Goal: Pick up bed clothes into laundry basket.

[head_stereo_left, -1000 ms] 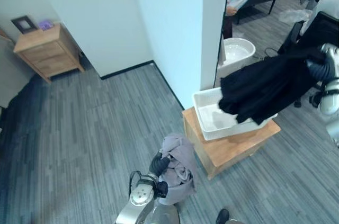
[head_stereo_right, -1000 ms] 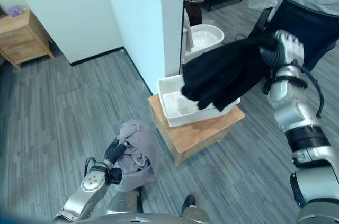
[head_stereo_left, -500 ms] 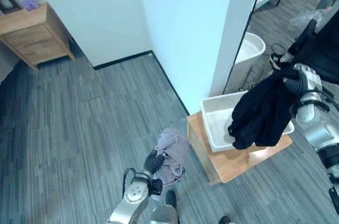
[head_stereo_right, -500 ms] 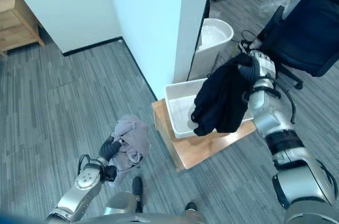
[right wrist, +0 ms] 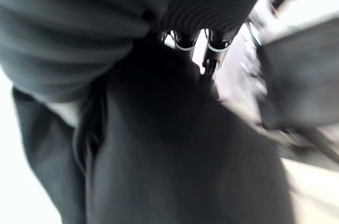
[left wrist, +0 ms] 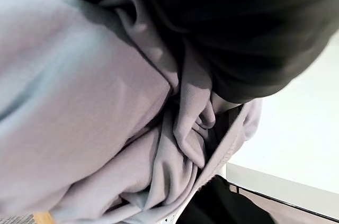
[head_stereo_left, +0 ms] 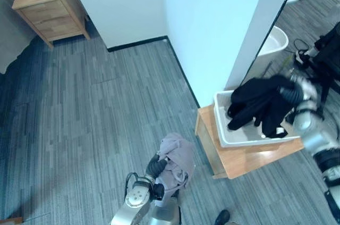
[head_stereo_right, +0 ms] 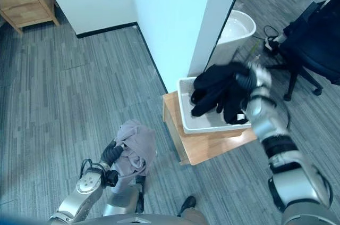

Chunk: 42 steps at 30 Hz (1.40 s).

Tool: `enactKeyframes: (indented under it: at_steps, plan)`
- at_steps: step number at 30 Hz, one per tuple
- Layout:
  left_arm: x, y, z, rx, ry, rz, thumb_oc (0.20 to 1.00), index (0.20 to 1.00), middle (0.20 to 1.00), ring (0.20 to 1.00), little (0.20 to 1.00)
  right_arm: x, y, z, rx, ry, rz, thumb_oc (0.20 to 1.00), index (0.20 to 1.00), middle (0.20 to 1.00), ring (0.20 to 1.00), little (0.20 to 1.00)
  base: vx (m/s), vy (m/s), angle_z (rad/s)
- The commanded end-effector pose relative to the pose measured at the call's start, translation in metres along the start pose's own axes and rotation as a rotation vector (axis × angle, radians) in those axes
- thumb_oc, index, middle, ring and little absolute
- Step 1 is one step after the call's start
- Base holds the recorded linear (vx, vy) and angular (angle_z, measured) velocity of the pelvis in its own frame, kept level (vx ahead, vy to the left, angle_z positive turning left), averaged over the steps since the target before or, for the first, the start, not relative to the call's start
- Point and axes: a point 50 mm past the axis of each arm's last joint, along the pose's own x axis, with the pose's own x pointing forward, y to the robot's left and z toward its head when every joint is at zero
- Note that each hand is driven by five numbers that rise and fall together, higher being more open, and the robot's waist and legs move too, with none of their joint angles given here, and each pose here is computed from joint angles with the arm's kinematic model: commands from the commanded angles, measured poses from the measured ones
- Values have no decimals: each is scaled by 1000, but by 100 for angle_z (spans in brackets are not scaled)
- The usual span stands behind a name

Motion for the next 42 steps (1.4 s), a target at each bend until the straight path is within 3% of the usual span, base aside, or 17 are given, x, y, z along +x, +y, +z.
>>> enactKeyframes:
  at_steps: [1, 2, 6, 10, 11, 15, 24, 29, 34, 38, 39, 42]
  plan:
    - [12, -22, 46, -3, -227, -108, 200, 200, 200, 200, 200, 17, -43, 12, -75, -91, -71, 1000, 1000, 1000, 1000, 1000, -31, 25, -1]
    - [14, -20, 51, 38, -244, -113, 200, 200, 200, 200, 200, 9, -34, 4, -114, -97, -23, 1000, 1000, 1000, 1000, 1000, -22, 34, -3]
    - [22, -11, 67, 142, -306, -57, 200, 200, 200, 200, 200, -30, -8, -16, 32, -80, 43, 1000, 1000, 1000, 1000, 1000, 30, 26, -5]
    - [31, -11, 92, 235, -401, -33, 200, 200, 200, 200, 200, -67, 13, -48, 132, 30, 105, 1000, 1000, 1000, 1000, 1000, 38, 10, -17]
    - [36, -11, 115, 336, -487, -12, 200, 200, 200, 200, 200, -81, 23, -63, 167, 99, 135, 1000, 1000, 1000, 1000, 1000, 3, 24, -33]
    - [44, -10, 167, 549, -679, 74, 200, 200, 200, 200, 200, -99, 27, -88, 187, 204, 156, 1000, 1000, 1000, 1000, 1000, 35, 33, -48]
    - [44, -16, 226, 705, -887, 144, 200, 200, 200, 200, 200, -131, 46, -118, 243, 379, 221, 1000, 1000, 1000, 1000, 1000, 17, 10, -36]
    - [74, -7, 227, 945, -776, 243, 200, 200, 200, 200, 200, -136, 50, -116, 360, 397, 211, 1000, 1000, 1000, 1000, 1000, 20, 6, -16]
    - [100, 4, 223, 1155, -635, 309, 200, 200, 200, 200, 200, -130, 51, -111, 354, 373, 218, 1000, 1000, 1000, 1000, 1000, 11, 10, -28]
    - [119, 19, 220, 1398, -493, 365, 200, 200, 200, 200, 200, -133, 50, -114, 381, 387, 201, 1000, 1000, 1000, 1000, 1000, 38, 28, -22]
    - [125, 25, 222, 1549, -437, 373, 200, 200, 200, 200, 200, -132, 48, -114, 385, 378, 194, 1000, 1000, 1000, 1000, 1000, 20, 37, -26]
    - [128, 37, 233, 1690, -390, 427, 200, 200, 200, 200, 200, -124, 39, -112, 413, 351, 150, 1000, 1000, 1000, 1000, 1000, -38, 18, -19]
